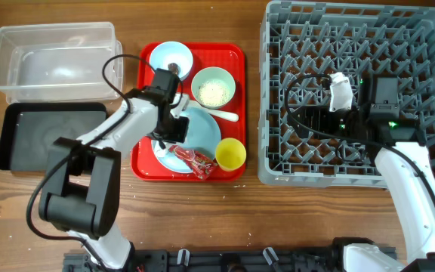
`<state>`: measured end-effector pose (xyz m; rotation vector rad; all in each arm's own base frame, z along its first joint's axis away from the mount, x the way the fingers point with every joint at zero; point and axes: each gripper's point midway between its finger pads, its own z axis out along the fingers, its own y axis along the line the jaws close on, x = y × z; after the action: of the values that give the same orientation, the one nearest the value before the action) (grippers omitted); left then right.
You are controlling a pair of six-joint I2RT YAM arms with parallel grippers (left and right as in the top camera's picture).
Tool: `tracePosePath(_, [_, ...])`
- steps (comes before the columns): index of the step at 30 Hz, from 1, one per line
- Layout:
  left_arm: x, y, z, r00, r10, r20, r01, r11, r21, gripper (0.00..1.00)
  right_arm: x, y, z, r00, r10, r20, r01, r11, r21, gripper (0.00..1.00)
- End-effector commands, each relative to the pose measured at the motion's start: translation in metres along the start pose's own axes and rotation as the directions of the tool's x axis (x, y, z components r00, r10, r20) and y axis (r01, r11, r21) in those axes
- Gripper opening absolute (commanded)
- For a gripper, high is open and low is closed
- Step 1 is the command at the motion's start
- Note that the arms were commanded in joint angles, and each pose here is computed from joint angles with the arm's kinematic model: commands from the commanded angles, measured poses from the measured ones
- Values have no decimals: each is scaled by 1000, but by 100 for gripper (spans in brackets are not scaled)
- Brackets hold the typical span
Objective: Sort waste into correct bins and load items into the dishwasher rack
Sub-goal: 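Carry the tissue left and drop it into the clear bin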
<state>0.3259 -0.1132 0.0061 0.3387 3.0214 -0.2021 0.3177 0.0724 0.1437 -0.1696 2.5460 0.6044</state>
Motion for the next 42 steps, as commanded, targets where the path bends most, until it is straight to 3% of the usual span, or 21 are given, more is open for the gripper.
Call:
tracePosePath(1, [-24,9,-25,993,-104,48,102,994,48,4,-6,-1,-1,1000,-3,8,3,1000,10,100])
tracePosePath(8, [-90,32,-134,955,-162,251,152,987,56,4,-6,-1,-1,1000,-3,8,3,1000,10,100])
tracePosePath(13, [-139,93,-206,845,-198,497,260,964,-59,4,-6,-1,-1,1000,-3,8,3,1000,10,100])
tracePosePath(16, [-152,148,-216,791,-188,582,345,923,-171,4,-6,-1,-1,1000,-4,8,4,1000,10,100])
tracePosePath(19, [-162,186,-208,785,-149,602,342,913,-220,4,-6,-1,-1,1000,-4,9,4,1000,10,100])
tracePosePath(22, [-165,225,-184,776,-195,600,397,890,-224,8,-6,-2,-1,1000,-4,9,4,1000,11,100])
tracePosePath(23, [-163,232,-177,780,-207,590,406,886,-225,18,-6,-2,-1,1000,-4,8,4,1000,11,100])
tracePosePath(25, [-159,244,-157,793,-234,562,420,878,-228,60,-6,-2,-1,1000,-4,8,4,1000,11,100])
tracePosePath(26, [-156,251,-146,801,-250,543,428,874,-230,95,-6,-2,-1,1000,-3,8,3,1000,11,100])
tracePosePath(27, [-155,255,-142,803,-257,538,433,872,-230,100,-6,-2,-1,1000,-4,8,3,1000,11,100])
tracePosePath(30, [-157,257,-152,787,-254,562,442,868,-227,100,-6,-1,-1,1000,-3,8,3,1000,10,100])
tracePosePath(36, [-160,238,-235,718,-200,667,444,869,-217,100,-6,-1,-1,1000,-4,8,4,1000,10,100])
tracePosePath(39, [-153,236,-245,713,-204,671,450,867,-215,100,-6,-2,-1,1000,-6,9,6,1000,11,100])
tracePosePath(41, [-148,240,-237,706,-260,658,489,852,-187,89,-6,-1,-1,1000,-6,8,6,1000,10,100])
tracePosePath(42, [-146,242,-233,696,-297,654,516,840,-168,68,-6,-1,-1,1000,-5,8,5,1000,10,100])
